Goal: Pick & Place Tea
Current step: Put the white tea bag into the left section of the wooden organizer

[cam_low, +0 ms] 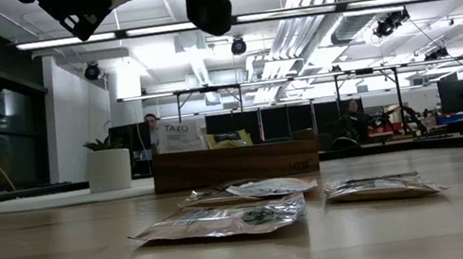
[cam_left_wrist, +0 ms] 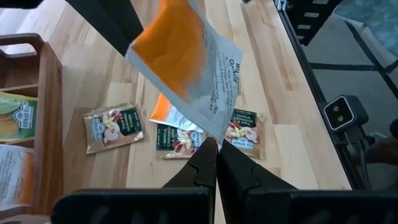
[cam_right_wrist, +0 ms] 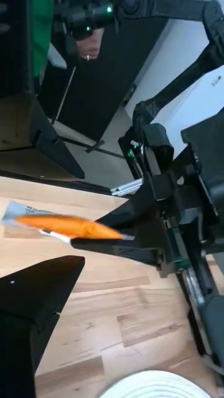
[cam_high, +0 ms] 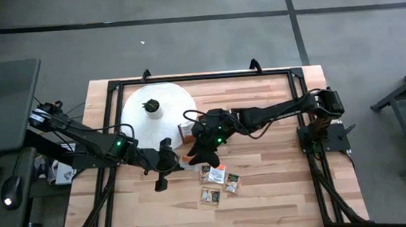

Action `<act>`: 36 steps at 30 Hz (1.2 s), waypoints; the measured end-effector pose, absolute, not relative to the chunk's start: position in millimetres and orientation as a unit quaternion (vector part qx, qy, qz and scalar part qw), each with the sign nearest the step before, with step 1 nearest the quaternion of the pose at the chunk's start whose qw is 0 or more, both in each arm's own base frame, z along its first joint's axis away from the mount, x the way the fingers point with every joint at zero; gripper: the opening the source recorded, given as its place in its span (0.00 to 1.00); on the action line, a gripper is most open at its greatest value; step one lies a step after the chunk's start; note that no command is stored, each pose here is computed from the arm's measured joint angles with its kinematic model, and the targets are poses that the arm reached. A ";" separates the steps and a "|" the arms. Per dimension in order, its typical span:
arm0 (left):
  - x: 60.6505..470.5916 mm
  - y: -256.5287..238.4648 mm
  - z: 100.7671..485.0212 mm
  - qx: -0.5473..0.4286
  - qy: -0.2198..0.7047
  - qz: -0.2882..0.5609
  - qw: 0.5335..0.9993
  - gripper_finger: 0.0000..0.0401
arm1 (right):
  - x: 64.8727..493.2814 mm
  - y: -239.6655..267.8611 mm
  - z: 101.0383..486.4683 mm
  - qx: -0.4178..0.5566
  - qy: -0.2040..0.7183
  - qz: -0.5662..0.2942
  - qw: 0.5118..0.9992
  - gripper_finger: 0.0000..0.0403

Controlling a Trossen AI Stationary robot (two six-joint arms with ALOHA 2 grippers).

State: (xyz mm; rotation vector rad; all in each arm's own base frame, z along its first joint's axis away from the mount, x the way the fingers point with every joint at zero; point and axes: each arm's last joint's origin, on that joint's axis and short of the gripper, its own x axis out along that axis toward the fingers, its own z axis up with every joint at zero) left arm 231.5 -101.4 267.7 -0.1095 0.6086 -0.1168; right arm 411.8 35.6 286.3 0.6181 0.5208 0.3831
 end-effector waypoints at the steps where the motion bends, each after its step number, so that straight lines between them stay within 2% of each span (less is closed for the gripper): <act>1: 231.5 -101.4 267.7 -0.054 0.300 -0.058 0.951 0.00 | 411.7 36.7 286.2 0.299 0.252 0.186 0.901 0.51; 10: 231.5 -101.5 267.5 -0.054 0.301 -0.059 0.950 0.00 | 411.6 37.0 287.2 0.298 0.249 0.181 0.904 0.50; 20: 231.7 -101.5 267.8 -0.054 0.299 -0.058 0.951 0.00 | 411.0 37.5 285.5 0.288 0.254 0.176 0.907 0.39; 26: 231.8 -101.5 268.0 -0.055 0.297 -0.057 0.951 0.00 | 410.5 37.3 284.1 0.272 0.257 0.175 0.911 0.28; 32: 231.9 -101.6 268.1 -0.055 0.297 -0.057 0.952 0.00 | 409.8 37.3 282.0 0.245 0.261 0.171 0.918 0.05; 36: 231.9 -101.5 268.1 -0.054 0.297 -0.056 0.952 0.00 | 410.0 41.6 281.6 0.224 0.255 0.146 0.929 0.03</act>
